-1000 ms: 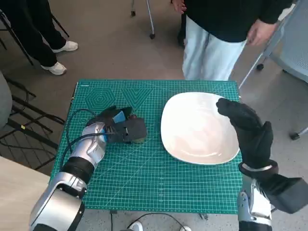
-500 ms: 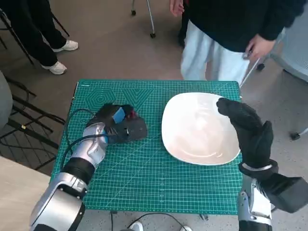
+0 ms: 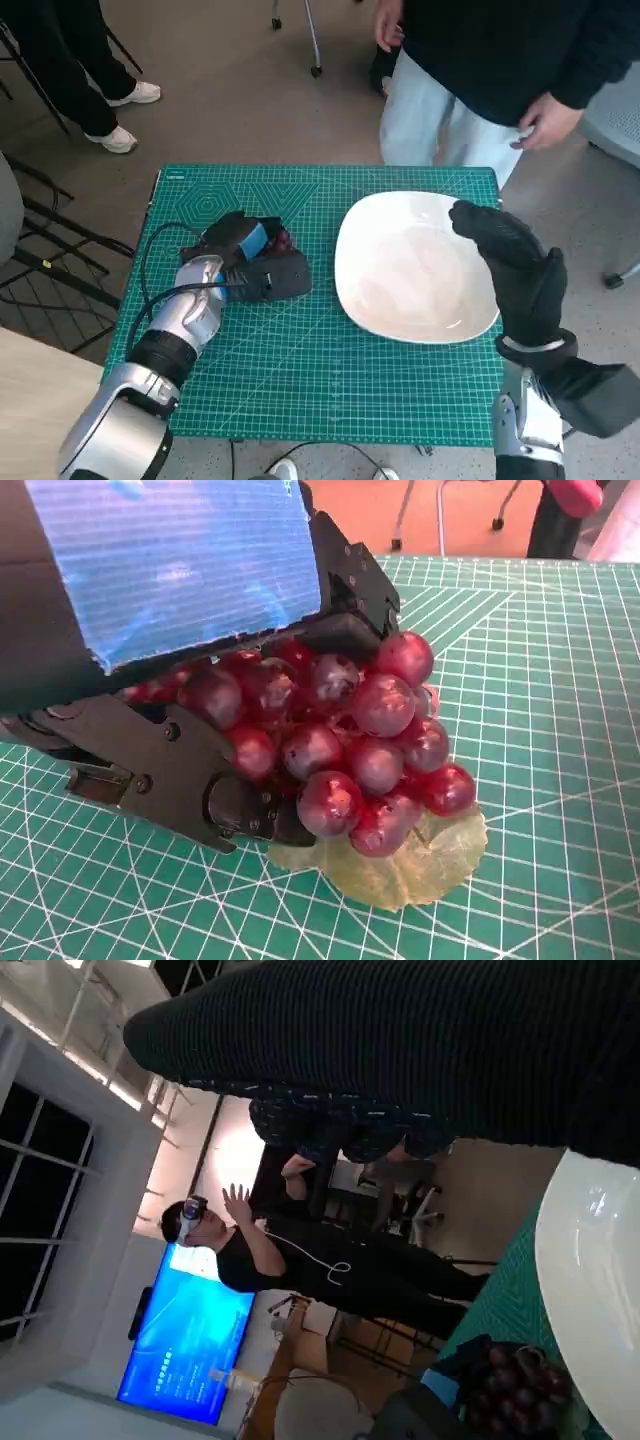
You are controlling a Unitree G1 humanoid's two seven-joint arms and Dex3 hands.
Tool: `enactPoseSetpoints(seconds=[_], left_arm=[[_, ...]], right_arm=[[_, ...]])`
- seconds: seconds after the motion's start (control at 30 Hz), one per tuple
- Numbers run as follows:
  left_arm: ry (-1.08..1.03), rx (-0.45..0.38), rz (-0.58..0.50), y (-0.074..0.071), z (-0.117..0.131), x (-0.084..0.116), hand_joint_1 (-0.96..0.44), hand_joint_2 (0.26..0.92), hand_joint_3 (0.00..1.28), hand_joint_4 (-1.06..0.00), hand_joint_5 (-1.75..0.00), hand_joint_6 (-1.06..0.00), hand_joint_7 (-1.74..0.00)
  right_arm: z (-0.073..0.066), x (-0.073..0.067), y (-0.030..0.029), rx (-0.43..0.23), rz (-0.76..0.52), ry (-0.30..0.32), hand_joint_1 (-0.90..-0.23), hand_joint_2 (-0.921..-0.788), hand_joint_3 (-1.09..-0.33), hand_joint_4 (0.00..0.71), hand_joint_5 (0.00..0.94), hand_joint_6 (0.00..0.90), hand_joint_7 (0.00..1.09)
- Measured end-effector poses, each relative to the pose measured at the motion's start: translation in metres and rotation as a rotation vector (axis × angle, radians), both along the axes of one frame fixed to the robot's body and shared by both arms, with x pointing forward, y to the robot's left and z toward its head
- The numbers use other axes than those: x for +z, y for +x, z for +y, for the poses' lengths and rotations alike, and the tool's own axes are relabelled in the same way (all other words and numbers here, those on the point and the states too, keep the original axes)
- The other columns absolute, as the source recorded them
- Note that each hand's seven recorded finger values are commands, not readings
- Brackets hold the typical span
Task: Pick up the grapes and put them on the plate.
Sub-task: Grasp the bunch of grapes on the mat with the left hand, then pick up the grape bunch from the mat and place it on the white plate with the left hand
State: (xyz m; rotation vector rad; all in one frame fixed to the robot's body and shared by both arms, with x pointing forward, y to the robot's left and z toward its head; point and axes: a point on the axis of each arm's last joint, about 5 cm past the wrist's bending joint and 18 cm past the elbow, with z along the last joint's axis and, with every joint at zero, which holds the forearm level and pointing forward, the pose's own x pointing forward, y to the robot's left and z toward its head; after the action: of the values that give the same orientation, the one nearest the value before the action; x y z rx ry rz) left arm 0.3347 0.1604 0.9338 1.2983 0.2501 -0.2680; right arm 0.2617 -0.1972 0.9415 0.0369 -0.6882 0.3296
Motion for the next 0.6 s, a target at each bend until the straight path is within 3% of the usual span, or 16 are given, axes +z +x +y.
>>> enactPoseSetpoints(seconds=[0.6], left_arm=[[-0.004,-0.006,0.004,-0.0003,0.0022,-0.0004,0.00,0.921,0.25,-0.45,-1.55,-0.50,-1.15]], right_arm=[[0.0036,0.0003,0.0004,-0.006,0.002,-0.005,-0.600,-0.921,-0.813,0.353,0.000,0.180,0.01]])
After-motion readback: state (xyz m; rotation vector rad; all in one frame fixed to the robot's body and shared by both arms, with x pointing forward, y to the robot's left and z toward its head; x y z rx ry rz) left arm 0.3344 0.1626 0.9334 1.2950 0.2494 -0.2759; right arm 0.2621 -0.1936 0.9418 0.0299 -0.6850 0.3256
